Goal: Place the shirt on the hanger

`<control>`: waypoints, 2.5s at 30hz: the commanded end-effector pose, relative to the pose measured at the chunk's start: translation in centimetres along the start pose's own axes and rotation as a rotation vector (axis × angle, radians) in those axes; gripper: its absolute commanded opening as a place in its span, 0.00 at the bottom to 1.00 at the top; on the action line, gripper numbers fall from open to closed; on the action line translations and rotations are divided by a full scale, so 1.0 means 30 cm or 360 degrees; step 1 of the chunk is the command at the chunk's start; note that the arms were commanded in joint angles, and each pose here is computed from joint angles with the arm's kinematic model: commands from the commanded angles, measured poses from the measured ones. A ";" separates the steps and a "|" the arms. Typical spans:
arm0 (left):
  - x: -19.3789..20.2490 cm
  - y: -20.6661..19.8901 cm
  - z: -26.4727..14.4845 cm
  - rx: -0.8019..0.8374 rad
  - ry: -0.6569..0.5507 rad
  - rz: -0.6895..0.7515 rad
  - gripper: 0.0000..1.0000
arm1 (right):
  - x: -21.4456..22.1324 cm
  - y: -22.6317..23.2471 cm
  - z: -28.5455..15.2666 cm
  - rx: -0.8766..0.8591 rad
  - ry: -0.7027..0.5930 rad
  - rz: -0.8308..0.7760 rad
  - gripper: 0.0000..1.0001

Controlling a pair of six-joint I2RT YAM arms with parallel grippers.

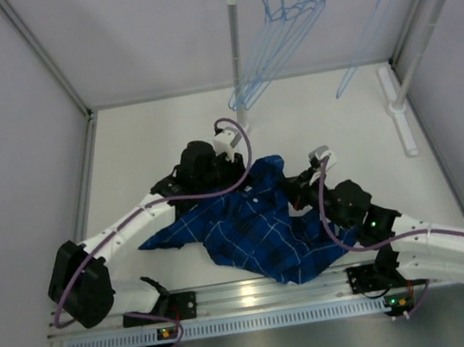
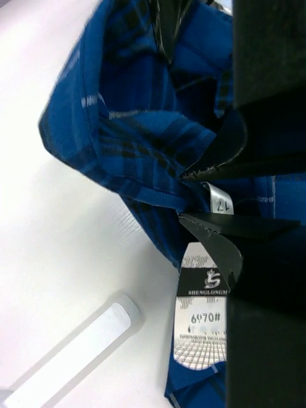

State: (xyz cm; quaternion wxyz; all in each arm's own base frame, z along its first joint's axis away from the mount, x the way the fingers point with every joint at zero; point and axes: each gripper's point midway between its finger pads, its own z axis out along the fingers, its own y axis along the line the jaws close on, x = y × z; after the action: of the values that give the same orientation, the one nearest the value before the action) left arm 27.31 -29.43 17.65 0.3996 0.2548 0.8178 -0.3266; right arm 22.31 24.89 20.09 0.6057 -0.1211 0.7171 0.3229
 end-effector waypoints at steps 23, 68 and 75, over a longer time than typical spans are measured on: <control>0.303 0.207 -0.001 -0.0676 0.0350 -0.0568 0.87 | -0.036 0.003 -0.038 -0.0034 -0.0152 0.0057 0.00; -0.051 0.096 -0.341 -0.0623 -0.0252 -0.0558 0.98 | -0.255 0.068 -0.133 -0.0158 -0.0330 0.0040 0.00; -0.099 0.063 -0.268 -0.0500 -0.0331 -0.0694 0.97 | -0.213 0.096 -0.121 -0.0235 -0.0263 0.0037 0.00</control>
State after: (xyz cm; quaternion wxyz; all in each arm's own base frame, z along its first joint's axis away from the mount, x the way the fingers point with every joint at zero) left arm 24.83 -21.56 21.22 0.4136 0.0123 0.8718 -0.2623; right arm 20.09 22.53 25.07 0.6390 -0.1202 0.6700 0.3584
